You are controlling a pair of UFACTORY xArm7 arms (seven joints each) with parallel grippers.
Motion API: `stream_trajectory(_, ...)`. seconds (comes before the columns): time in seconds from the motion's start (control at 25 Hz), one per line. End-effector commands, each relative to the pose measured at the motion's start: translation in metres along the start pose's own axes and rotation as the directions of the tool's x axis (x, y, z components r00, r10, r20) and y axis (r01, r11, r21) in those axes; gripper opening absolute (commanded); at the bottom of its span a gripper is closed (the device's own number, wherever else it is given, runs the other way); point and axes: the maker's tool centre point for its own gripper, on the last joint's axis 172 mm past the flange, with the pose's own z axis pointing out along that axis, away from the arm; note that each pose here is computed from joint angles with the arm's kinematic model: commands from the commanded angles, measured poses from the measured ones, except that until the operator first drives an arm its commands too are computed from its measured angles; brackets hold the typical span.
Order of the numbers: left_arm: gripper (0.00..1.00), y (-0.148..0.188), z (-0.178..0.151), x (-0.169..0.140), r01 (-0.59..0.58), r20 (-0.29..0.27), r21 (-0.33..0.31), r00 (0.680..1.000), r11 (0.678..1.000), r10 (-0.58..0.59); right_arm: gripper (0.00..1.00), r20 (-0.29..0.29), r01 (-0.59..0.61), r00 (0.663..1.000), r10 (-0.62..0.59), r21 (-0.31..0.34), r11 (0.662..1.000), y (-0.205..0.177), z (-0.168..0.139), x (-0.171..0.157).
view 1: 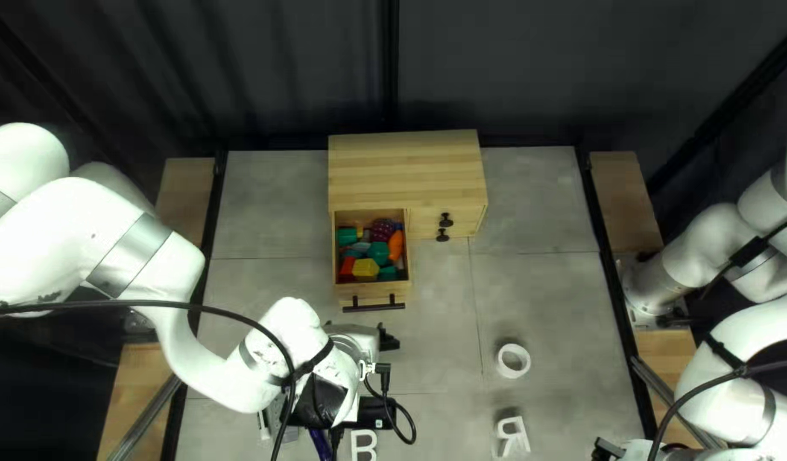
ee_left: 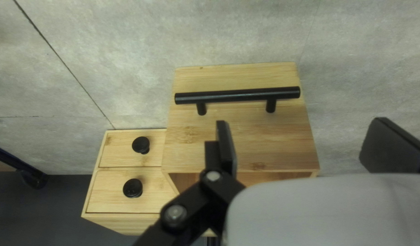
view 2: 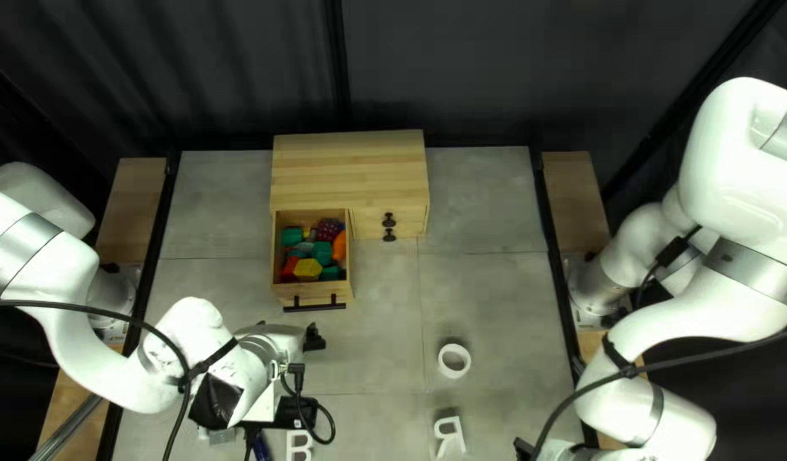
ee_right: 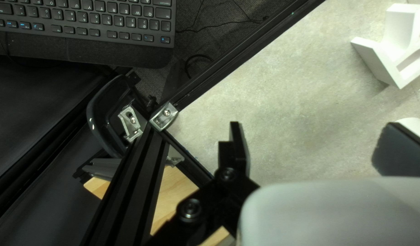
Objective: Open drawers and place objects into drawer and close
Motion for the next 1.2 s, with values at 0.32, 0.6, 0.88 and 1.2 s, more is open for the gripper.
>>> stream_trajectory(0.32,1.0,-0.021,0.012,0.006,-0.027,0.005,-0.03,1.0,0.999,0.027,1.0,0.0,0.0,1.0,0.0,0.0,1.0,0.0,0.0,0.0)
stream_trajectory(0.6,1.0,-0.031,0.037,-0.003,0.026,-0.02,-0.019,0.999,0.999,-0.027,1.0,0.0,0.0,1.0,0.0,0.0,1.0,0.0,0.0,0.0)
stream_trajectory(0.88,1.0,-0.038,0.051,-0.016,0.043,-0.012,-0.012,0.999,0.999,-0.044,1.0,0.0,0.0,1.0,0.0,0.0,1.0,0.0,0.0,0.0)
stream_trajectory(1.2,1.0,-0.035,0.054,-0.035,0.071,0.001,-0.008,0.997,0.997,-0.071,1.0,0.0,0.0,1.0,0.0,0.0,1.0,0.0,0.0,0.0)
